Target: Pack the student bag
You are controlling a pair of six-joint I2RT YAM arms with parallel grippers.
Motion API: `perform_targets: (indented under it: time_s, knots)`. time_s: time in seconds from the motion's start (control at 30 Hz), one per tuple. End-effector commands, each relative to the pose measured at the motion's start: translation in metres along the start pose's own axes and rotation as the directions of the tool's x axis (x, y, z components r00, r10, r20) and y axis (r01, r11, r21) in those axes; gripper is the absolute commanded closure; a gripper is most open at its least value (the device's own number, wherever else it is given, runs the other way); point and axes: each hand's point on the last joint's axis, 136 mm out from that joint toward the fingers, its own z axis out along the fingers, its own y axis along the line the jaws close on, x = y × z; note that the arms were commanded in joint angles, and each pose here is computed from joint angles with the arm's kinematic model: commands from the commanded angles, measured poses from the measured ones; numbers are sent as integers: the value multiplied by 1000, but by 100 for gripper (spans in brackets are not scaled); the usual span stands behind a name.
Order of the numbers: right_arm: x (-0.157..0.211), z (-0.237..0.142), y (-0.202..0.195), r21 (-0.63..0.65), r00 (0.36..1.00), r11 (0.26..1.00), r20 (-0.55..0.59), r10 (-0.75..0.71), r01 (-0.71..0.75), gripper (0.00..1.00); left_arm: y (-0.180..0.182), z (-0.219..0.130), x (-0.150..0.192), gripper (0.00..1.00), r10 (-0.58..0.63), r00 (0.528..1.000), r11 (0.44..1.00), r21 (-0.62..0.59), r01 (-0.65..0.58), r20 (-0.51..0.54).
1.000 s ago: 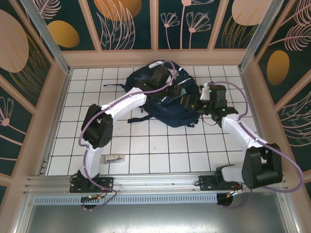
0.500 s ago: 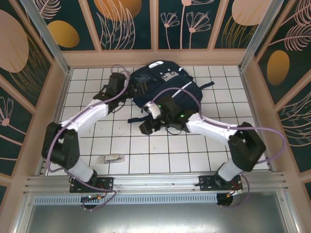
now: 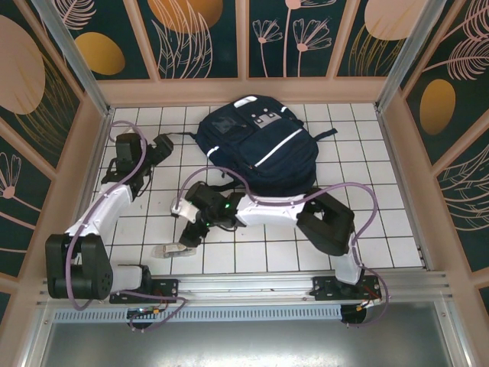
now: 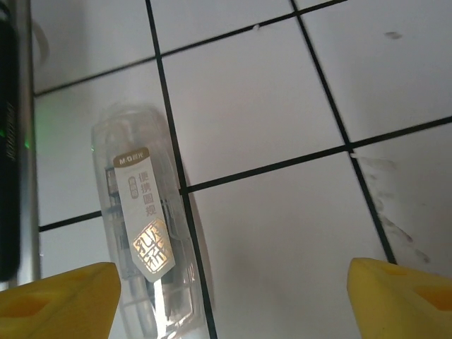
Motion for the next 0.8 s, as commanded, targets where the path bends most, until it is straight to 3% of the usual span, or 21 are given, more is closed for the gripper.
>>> perform_targets:
  time_s: [0.0,0.33,0.77]
  knots:
    - [0,14,0,85,991,987,-39,-131,134,15,3,-3,-6,1,-65,998,997,37,64,25]
    - [0,44,33,55,969,968,-52,-242,245,14,19,4,-9,1,-110,994,994,15,109,19]
    - [5,67,20,107,953,949,-97,-287,297,19,17,7,-5,1,-130,992,991,34,130,-2]
